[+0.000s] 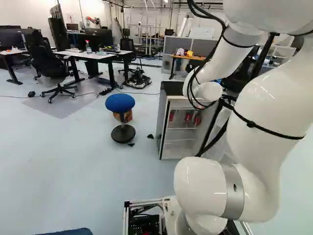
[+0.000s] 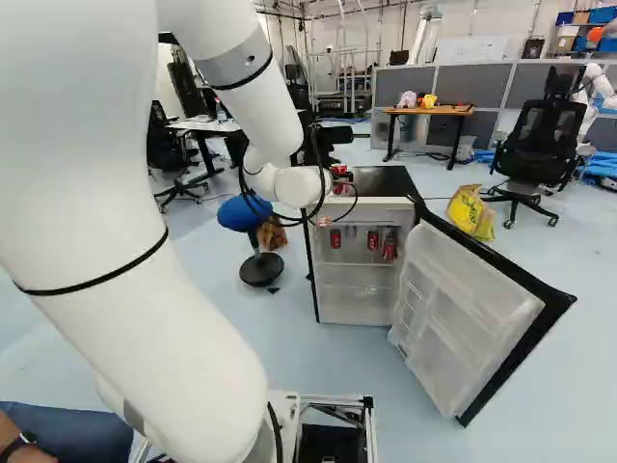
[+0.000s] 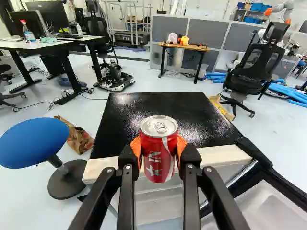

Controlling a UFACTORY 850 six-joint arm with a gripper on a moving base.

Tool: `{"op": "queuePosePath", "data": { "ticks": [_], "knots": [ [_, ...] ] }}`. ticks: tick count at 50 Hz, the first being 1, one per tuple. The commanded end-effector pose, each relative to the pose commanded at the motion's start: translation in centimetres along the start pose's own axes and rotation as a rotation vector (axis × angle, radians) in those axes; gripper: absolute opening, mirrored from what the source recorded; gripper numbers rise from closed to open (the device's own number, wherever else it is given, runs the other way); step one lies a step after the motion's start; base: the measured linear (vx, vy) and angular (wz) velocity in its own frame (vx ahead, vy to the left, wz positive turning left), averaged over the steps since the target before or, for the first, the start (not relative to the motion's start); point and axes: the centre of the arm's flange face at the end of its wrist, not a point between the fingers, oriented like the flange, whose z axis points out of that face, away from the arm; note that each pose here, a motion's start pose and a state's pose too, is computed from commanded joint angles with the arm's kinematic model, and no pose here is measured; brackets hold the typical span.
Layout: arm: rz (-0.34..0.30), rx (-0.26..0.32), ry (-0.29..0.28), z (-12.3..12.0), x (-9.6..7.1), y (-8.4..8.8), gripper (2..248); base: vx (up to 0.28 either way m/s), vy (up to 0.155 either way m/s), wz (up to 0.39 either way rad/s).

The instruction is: Grab a drink from the fridge

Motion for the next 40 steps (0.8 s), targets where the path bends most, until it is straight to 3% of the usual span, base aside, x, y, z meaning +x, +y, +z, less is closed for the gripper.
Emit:
{"op": "queuePosePath", "data": {
  "ticks": [40],
  "knots": [
    [0.012, 0.012, -0.051, 3.8, 0.7, -1.1, 94, 0.0, 0.0, 0.0]
  ]
}}
